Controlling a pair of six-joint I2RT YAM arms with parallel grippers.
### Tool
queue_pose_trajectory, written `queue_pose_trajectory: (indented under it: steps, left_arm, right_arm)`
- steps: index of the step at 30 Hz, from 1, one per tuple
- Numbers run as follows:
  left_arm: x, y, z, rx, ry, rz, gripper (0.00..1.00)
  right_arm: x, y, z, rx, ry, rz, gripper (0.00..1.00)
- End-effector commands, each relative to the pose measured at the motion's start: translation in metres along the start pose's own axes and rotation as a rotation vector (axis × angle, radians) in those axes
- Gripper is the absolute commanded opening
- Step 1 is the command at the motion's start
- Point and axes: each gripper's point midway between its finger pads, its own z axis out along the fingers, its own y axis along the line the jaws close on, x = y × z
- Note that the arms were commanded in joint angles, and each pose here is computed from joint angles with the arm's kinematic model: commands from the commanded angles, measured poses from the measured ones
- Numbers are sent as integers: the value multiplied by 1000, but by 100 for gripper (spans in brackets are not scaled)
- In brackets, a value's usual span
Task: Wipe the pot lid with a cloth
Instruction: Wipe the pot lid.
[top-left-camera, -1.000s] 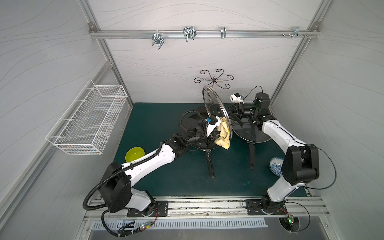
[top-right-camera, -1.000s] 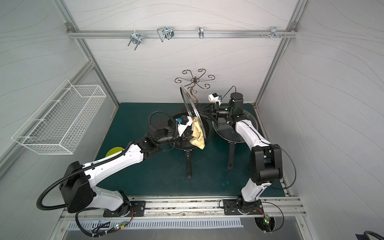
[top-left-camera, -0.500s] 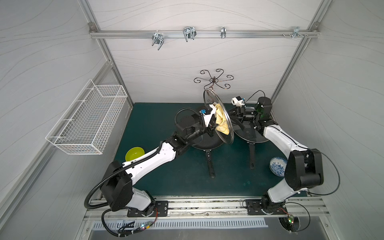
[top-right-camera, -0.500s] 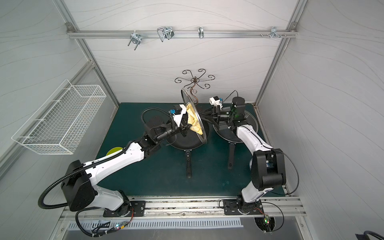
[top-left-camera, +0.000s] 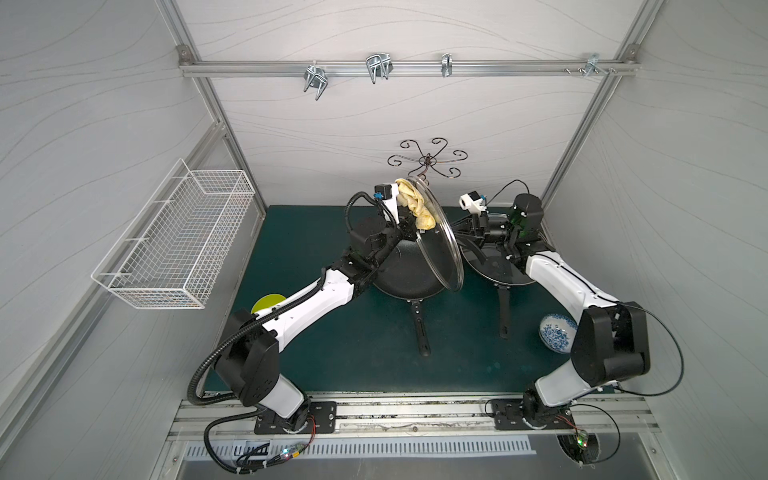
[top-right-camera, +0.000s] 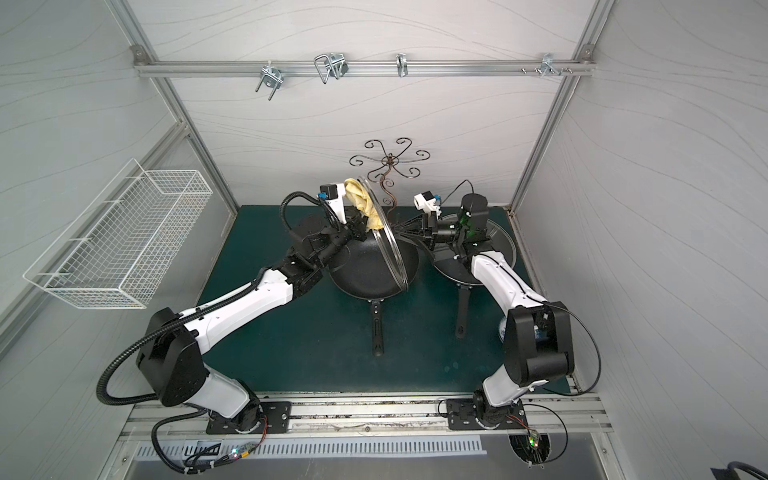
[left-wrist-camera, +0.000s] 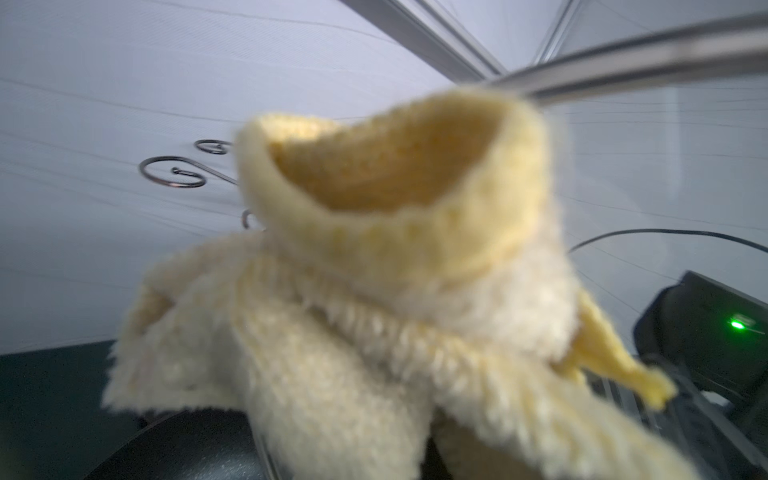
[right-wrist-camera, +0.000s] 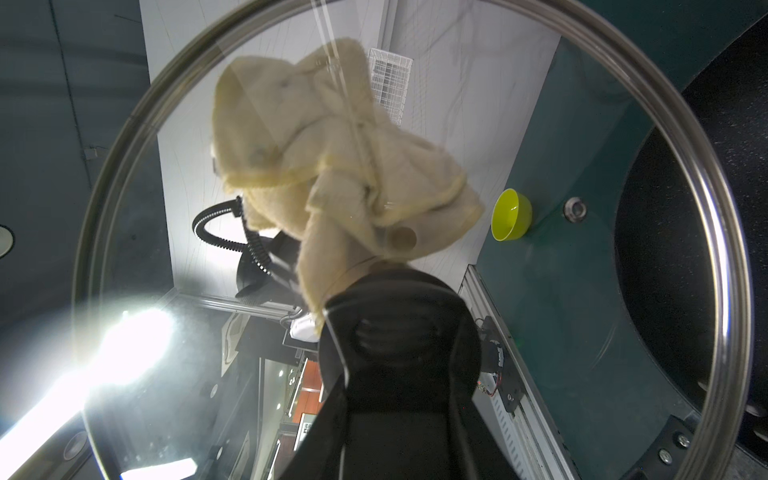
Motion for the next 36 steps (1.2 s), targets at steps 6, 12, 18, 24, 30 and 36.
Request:
queue_pose_trajectory:
  steps: [6, 12, 18, 24, 30, 36]
  left_arm:
    - [41, 0, 3, 42, 111, -70, 0]
    - [75, -11, -6, 85, 194, -6, 0]
    - [105, -49, -27, 245, 285, 171, 0]
    - [122, -88, -54, 440, 302, 339, 0]
    - [113, -121, -74, 580, 254, 478, 0]
    - [88, -142, -79, 633, 149, 553, 0]
  right_arm:
    - [12, 56, -1, -49, 38, -233, 0]
    - [9, 58, 0, -51, 34, -237, 0]
    - [2, 57, 0, -53, 29, -235, 0]
    - [-4, 55, 1, -54, 24, -233, 0]
    - [-6, 54, 1, -54, 21, -229, 0]
    - [-5, 52, 1, -53, 21, -221, 0]
